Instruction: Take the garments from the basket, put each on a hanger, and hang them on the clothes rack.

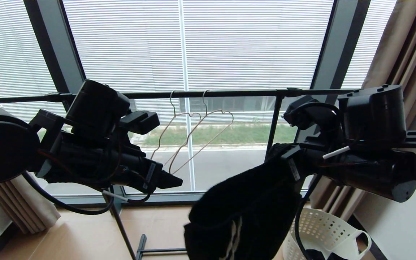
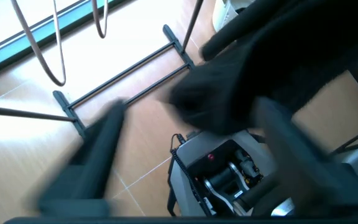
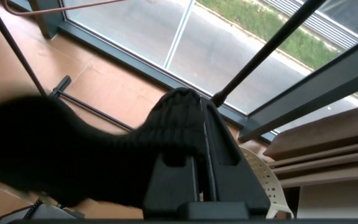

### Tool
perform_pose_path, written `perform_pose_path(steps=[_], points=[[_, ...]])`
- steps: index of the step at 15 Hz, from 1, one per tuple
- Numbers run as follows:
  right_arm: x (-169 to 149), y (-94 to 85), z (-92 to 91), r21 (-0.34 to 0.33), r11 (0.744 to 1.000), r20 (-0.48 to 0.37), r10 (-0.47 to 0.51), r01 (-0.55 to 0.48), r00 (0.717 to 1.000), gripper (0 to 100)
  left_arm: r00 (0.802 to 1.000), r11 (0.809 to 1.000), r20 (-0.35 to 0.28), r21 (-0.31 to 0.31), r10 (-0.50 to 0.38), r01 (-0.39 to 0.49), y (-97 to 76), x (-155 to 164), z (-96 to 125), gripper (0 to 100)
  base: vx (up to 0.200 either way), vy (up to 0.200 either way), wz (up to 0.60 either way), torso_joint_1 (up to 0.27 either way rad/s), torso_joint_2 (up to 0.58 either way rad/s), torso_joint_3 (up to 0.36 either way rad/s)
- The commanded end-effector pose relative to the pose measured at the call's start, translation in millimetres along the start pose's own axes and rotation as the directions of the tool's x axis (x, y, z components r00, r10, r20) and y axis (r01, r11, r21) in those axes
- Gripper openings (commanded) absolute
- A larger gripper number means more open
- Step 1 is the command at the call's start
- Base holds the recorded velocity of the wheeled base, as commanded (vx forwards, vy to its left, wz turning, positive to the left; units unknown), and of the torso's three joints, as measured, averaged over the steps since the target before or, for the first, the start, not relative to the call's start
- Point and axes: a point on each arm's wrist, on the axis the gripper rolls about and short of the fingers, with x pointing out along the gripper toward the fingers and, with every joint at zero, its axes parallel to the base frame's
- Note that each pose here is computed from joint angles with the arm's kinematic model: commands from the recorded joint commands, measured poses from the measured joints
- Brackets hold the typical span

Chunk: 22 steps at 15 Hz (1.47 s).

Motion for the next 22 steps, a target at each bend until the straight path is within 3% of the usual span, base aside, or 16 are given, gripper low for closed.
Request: perform_pose_path(steps=[1, 6, 10, 13, 22], points=[[1.0, -0.2, 0.0, 0.001, 1.0, 0.0, -0.001, 0.001, 1.0, 0, 1.0, 1.0, 0.004, 0.0, 0.0, 0.0, 0.0, -1.7, 0.1, 100, 0.0, 0.0, 0.0, 0.0, 0.0, 0.0], [1.1, 0.0, -0.7, 0.002, 1.0, -0.002, -0.001, 0.001, 1.0, 0, 1.0, 1.0, 0.0, -0.013, 0.013, -0.013, 5.4, -3.3, -2.8, 100, 0.0, 0.0, 0.0, 0.0, 0.0, 0.0], [1.3, 0.1, -1.6, 0.001, 1.0, -0.005, -0.001, 0.001, 1.0, 0, 0.996, 0.997, 0.026, -0.019, 0.082, -0.081, 33.1, -5.4, 0.6, 100, 0.0, 0.0, 0.0, 0.0, 0.0, 0.0], [1.0, 0.7, -3.7, -0.002, 1.0, -0.012, 0.001, -0.001, 1.0, 0, 0.988, 0.989, 0.056, -0.052, 0.143, -0.14, 63.1, 16.4, 5.9, 100, 0.0, 0.0, 0.0, 0.0, 0.0, 0.0], [-7.3, 0.1, -5.0, -0.007, 1.0, 0.002, 0.005, -0.005, 1.0, 0, 0.97, 0.975, 0.104, -0.04, 0.221, -0.217, 92.5, 69.3, 47.0, 100, 0.0, 0.0, 0.0, 0.0, 0.0, 0.0]])
